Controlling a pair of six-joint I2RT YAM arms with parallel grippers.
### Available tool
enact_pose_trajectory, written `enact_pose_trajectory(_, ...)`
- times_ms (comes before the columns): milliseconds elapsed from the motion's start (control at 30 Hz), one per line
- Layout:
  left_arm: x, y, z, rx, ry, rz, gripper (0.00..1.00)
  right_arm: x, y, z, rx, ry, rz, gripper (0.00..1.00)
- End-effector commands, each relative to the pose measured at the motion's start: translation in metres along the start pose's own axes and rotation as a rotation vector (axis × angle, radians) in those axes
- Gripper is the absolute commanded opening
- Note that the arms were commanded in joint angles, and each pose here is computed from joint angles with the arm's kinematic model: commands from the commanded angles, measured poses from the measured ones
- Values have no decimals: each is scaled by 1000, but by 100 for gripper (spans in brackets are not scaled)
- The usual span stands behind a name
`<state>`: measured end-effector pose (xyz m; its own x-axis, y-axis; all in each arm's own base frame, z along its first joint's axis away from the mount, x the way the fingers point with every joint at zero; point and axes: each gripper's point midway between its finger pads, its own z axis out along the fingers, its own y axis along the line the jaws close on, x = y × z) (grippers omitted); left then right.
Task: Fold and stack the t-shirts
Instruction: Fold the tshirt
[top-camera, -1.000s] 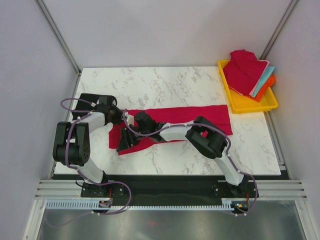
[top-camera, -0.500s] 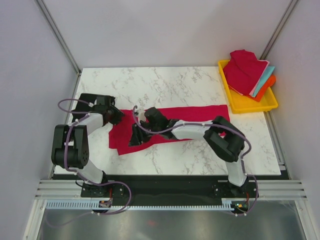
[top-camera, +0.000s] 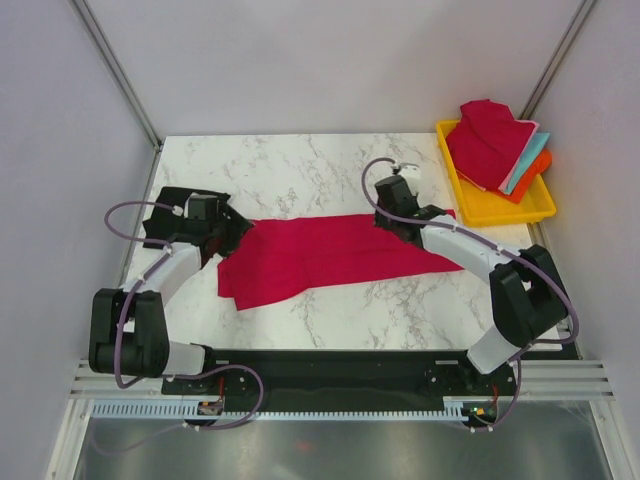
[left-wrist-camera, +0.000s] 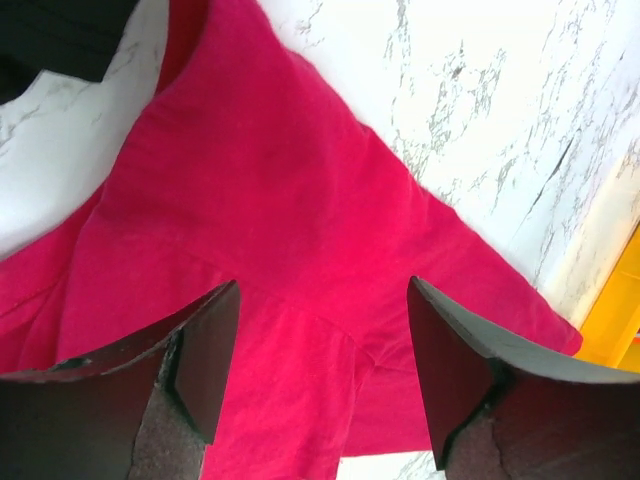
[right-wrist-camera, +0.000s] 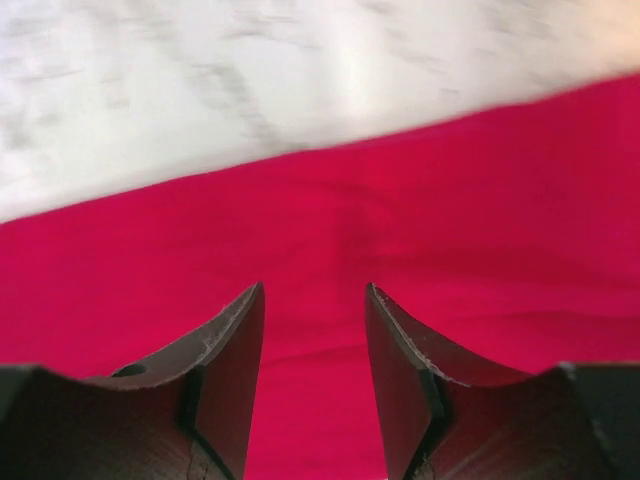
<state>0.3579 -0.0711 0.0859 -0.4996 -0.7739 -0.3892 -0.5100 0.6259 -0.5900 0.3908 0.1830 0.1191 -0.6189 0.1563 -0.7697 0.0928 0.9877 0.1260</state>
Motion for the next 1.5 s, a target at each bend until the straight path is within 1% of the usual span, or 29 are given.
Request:
enact_pose_trajectory(0,1,7,-10,-23,-8,-27,74,10,-83,13,217,31,154,53)
enact_pose_trajectory(67,7,26,-13,-109,-3,-71,69,27,-100,19,243,75,187,53)
enact_pose_trajectory(167,19,37,-12,-136,31,-82,65,42,-111,22,271,111,190,54)
enact_pose_trajectory(233,25,42,-10,-148,43,-85,65,53,-119,24,306,123,189,56)
enact_pose_trajectory(433,40,61,14,-235,107,-66,66,82,-127,38,347,201,174,57)
enact_pose_trajectory(467,39,56,18,-234,112,-54,66,86,-128,38,350,215,174,63)
enact_pose_trajectory(500,44,64,26,-269,131,-48,66,93,-132,35,368,238,172,74)
enact_pose_trajectory(533,46,64,30,-278,140,-44,65,100,-135,33,390,252,194,83)
enact_pose_trajectory(567,44,57,36,-272,143,-32,65,105,-136,31,399,273,194,89)
enact_pose_trajectory(700,47,42,60,-284,187,6,62,128,-136,14,389,332,200,89)
enact_pose_trajectory(733,46,34,72,-295,201,20,62,126,-128,10,363,322,180,89)
enact_pose_trajectory(800,44,30,80,-337,208,51,62,134,-126,-1,365,353,149,89)
enact_pose_trajectory(900,38,17,95,-363,214,75,62,151,-105,-18,297,435,86,88)
enact_pose_trajectory(933,30,4,99,-347,205,73,62,155,-101,-23,285,449,66,88)
enact_pose_trajectory(1000,34,0,110,-352,225,81,60,170,-81,-38,247,448,0,88)
enact_pose_trajectory(1033,28,-18,115,-321,213,89,59,173,-70,-45,220,441,-14,88)
enact_pose_trajectory(1067,33,-13,121,-351,236,102,59,184,-50,-55,170,445,-36,88)
enact_pose_trajectory(1100,34,-18,126,-348,241,114,59,192,-39,-63,132,460,-44,88)
enact_pose_trajectory(1133,27,-44,132,-300,227,132,59,199,-28,-70,102,469,-48,88)
enact_pose_trajectory(1167,27,-47,133,-308,246,160,57,213,-7,-85,40,480,-90,88)
enact_pose_trajectory(1200,36,-40,147,-341,277,177,57,219,10,-94,2,483,-76,88)
enact_pose_trajectory(1233,26,-72,150,-290,254,208,56,236,34,-113,-80,490,-129,88)
enact_pose_trajectory(1267,28,-73,154,-308,265,231,54,243,51,-123,-129,498,-143,88)
enact_pose_trajectory(1300,34,-72,164,-328,275,251,54,244,78,-134,-199,497,-169,88)
enact_pose_trajectory(1333,28,-104,165,-270,239,274,54,257,101,-155,-277,509,-232,88)
enact_pose_trajectory(1367,27,-116,168,-249,222,287,54,246,135,-170,-363,486,-239,88)
enact_pose_trajectory(1400,25,-134,174,-207,203,297,54,249,150,-177,-410,471,-299,89)
enact_pose_trajectory(1433,32,-148,176,-177,203,318,54,249,164,-190,-456,451,-331,89)
enact_pose_trajectory(1467,36,-160,177,-143,208,324,54,240,174,-192,-472,418,-334,91)
